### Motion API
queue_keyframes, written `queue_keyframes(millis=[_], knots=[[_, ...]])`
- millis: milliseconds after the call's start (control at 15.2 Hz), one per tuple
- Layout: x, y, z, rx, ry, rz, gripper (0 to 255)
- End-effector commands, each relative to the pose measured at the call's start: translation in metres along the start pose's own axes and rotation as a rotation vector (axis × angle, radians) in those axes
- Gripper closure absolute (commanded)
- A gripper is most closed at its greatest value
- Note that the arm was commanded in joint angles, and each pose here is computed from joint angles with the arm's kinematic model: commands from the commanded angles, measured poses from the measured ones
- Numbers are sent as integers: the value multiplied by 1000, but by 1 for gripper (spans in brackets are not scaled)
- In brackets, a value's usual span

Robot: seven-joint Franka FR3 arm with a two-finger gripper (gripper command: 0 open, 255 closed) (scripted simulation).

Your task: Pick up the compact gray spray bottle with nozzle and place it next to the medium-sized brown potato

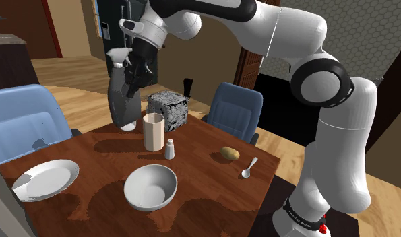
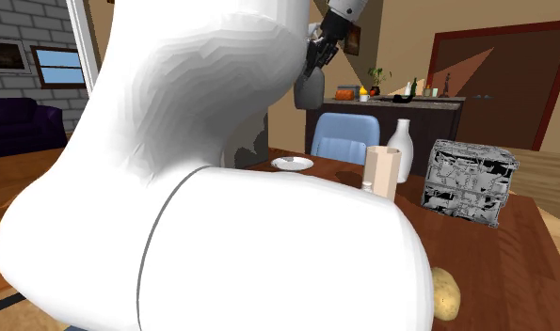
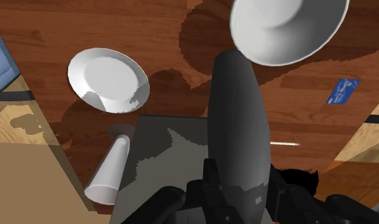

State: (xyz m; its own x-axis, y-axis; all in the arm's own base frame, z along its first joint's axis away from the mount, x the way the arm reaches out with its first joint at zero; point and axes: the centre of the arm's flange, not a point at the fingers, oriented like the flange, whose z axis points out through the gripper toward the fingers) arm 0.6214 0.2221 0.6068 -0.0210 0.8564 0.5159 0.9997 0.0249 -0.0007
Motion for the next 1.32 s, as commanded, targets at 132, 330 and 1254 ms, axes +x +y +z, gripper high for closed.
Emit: queue_keyframes(millis=[132,330,1254], knots=[[-31,-7,-24,0,0,0,255],[-65,-14,-44,0,0,0,255],[-220,-45,-139,0,0,0,255]])
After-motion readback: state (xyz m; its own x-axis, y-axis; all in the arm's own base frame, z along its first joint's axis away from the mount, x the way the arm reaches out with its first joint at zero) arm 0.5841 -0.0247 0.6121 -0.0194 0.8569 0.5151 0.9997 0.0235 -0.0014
